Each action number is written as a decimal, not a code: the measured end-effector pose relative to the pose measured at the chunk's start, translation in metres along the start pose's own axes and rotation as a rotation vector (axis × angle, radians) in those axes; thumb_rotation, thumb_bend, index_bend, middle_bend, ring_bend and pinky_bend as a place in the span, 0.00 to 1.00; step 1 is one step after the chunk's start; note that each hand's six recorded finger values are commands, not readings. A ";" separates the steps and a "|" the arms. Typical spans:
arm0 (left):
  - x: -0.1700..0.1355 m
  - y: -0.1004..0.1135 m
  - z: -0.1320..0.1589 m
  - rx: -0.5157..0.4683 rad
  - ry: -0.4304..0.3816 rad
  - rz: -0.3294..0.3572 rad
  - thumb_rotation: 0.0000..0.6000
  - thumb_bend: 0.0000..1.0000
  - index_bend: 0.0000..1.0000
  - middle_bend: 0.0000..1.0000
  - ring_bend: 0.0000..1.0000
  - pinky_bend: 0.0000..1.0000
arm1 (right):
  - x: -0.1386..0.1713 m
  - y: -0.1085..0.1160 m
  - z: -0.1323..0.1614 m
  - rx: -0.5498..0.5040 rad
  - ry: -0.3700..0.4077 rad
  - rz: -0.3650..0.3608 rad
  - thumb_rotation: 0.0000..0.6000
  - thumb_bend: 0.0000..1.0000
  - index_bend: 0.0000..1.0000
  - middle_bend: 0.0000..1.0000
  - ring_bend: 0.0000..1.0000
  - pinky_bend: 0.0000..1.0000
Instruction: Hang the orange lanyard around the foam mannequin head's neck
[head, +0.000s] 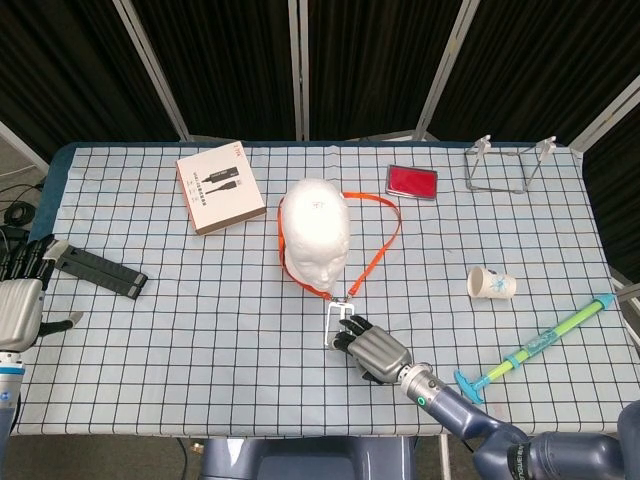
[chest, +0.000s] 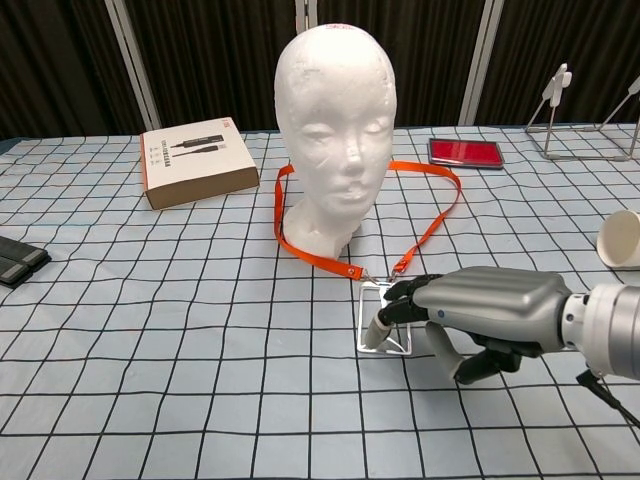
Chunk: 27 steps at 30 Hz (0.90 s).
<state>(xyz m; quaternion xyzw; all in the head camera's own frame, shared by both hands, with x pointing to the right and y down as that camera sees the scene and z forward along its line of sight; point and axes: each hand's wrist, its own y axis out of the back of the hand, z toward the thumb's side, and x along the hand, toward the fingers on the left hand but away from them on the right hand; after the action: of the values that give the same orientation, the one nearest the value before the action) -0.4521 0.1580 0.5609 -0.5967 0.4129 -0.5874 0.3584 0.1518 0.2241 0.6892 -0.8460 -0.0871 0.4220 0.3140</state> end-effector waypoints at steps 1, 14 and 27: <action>0.000 0.000 0.000 0.000 0.000 0.000 1.00 0.00 0.00 0.00 0.00 0.00 | -0.001 -0.001 0.000 0.001 -0.002 0.001 1.00 1.00 0.26 0.20 0.00 0.00; -0.001 -0.001 0.001 -0.001 -0.001 -0.002 1.00 0.00 0.00 0.00 0.00 0.00 | 0.005 -0.012 0.006 0.010 0.017 0.040 1.00 1.00 0.26 0.20 0.00 0.00; -0.001 -0.002 0.001 0.002 0.000 -0.004 1.00 0.00 0.00 0.00 0.00 0.00 | 0.033 -0.020 0.023 0.036 0.093 0.091 1.00 1.00 0.26 0.20 0.00 0.01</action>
<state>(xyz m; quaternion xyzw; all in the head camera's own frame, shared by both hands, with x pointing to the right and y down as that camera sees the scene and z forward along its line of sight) -0.4510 0.1595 0.5621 -0.5971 0.4114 -0.5886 0.3576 0.1570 0.2637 0.6691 -0.8619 -0.0261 0.3978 0.3134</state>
